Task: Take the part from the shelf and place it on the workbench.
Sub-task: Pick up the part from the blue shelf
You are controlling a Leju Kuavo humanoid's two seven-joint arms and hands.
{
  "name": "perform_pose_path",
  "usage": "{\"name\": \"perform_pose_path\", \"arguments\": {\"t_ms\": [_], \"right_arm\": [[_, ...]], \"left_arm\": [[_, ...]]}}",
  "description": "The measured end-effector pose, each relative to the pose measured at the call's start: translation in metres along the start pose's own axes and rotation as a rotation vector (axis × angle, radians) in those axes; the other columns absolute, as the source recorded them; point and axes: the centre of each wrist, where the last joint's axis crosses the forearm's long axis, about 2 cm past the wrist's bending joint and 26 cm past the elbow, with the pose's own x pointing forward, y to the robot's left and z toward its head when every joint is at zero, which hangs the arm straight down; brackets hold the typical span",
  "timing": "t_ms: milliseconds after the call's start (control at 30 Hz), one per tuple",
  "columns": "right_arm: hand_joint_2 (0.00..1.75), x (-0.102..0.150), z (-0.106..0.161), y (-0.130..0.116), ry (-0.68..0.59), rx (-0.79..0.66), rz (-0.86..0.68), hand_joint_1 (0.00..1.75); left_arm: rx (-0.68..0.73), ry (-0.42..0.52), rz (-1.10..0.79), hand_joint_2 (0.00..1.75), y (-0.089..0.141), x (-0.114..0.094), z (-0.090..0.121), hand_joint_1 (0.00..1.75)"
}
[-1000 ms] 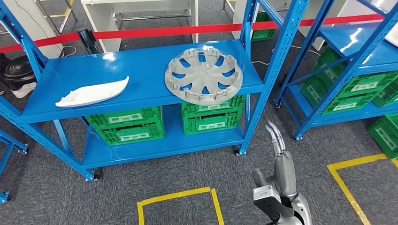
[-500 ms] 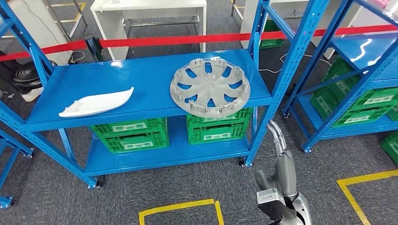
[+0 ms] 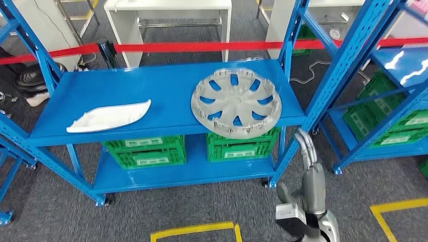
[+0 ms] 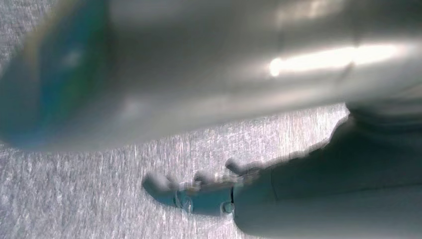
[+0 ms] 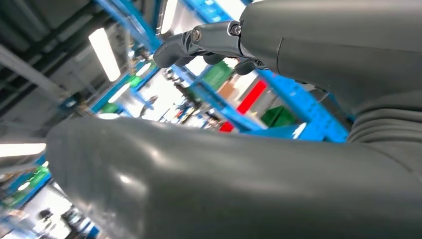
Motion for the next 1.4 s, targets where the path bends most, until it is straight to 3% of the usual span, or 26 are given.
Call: {"name": "perform_pose_path", "arguments": {"t_ms": [267,667,800,1167,1400], "right_arm": [[0.00,0.002,-0.006,0.002,-0.010,-0.018,0.004,0.00],[0.00,-0.002,-0.018,0.011,-0.007,0.079,-0.046,0.00],[1.75,-0.013,-0.024,0.018,0.003,0.155,-0.047,0.00],[1.75,-0.075,-0.087,0.053,0.019,0.318,0.023,0.00],[1.75,-0.097,-0.100,0.060,0.011,0.408,0.062,0.00]], "left_arm": [[0.002,0.006,0.006,0.00,0.001,0.001,0.000,0.00],[-0.003,-0.012,-0.006,0.00,0.001,-0.002,0.000,0.00],[-0.006,-0.017,-0.022,0.00,0.001,0.000,-0.001,0.00],[-0.025,-0.021,-0.043,0.00,-0.003,0.012,0.000,0.00],[-0.039,-0.012,-0.067,0.00,-0.003,0.013,0.000,0.00]]}}
